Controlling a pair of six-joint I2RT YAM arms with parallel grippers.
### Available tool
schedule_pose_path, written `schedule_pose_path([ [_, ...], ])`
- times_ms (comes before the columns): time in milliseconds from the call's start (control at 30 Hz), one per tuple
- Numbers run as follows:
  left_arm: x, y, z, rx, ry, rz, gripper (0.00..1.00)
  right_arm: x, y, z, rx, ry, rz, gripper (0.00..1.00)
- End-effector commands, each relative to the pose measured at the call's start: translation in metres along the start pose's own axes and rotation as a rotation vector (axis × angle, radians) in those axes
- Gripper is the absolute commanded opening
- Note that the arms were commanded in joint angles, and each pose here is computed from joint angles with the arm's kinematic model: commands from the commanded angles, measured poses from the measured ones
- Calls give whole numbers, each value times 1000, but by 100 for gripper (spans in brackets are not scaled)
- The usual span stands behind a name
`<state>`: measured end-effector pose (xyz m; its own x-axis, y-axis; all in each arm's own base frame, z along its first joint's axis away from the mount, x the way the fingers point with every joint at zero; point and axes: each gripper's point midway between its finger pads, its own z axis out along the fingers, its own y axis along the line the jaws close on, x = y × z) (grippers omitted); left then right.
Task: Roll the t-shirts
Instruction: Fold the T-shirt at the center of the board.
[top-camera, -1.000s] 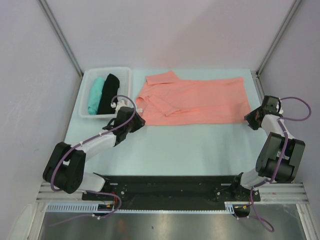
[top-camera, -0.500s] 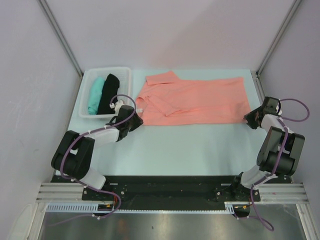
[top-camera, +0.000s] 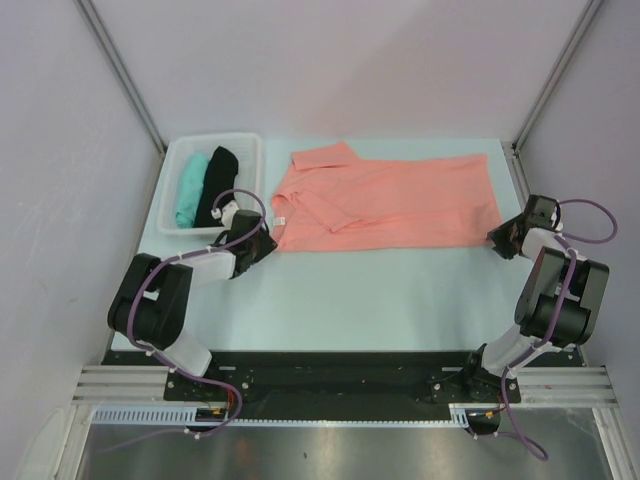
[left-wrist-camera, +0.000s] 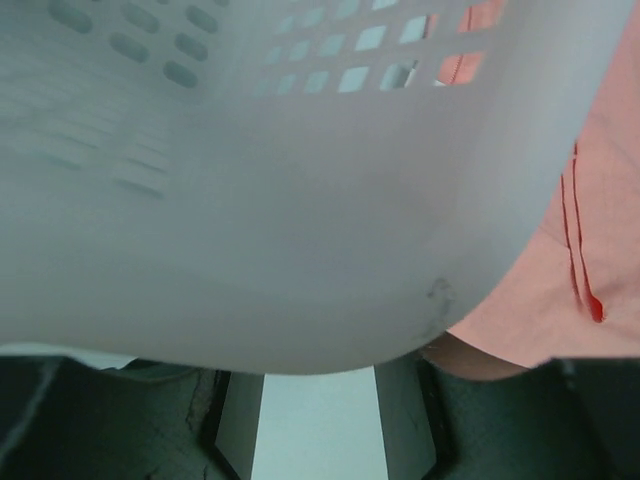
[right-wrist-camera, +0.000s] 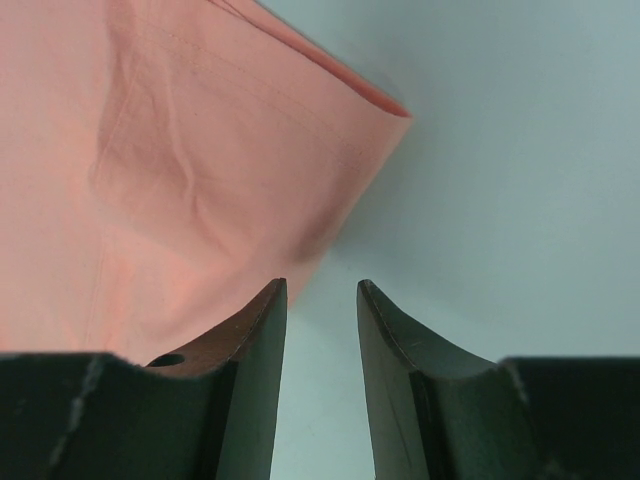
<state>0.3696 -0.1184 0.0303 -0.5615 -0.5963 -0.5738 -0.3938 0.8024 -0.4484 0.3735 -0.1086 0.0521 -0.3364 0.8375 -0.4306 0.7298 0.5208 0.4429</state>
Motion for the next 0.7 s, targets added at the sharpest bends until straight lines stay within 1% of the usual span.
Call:
schedule_pose_path([
  [0,-23,7,3,-23,-55,-21,49,-6,0,3,-11,-15,11,39],
  [333,-41,23,3,-47,-71,-80,54,-8,-2,3,-17,-12,12,39],
  [500,-31,-3,-9,68,-59,-64,57,-9,-2,2,-19,-13,10,39],
  [533,-21,-15,-13,92,-47,-39,57,-9,-2,2,-19,-14,9,39],
  [567,-17,-18,-15,95,-39,-32,59,-9,-3,2,-17,-14,10,39],
  [667,-4,-28,-21,144,-5,-49,59,-10,-2,1,-20,-18,10,39],
])
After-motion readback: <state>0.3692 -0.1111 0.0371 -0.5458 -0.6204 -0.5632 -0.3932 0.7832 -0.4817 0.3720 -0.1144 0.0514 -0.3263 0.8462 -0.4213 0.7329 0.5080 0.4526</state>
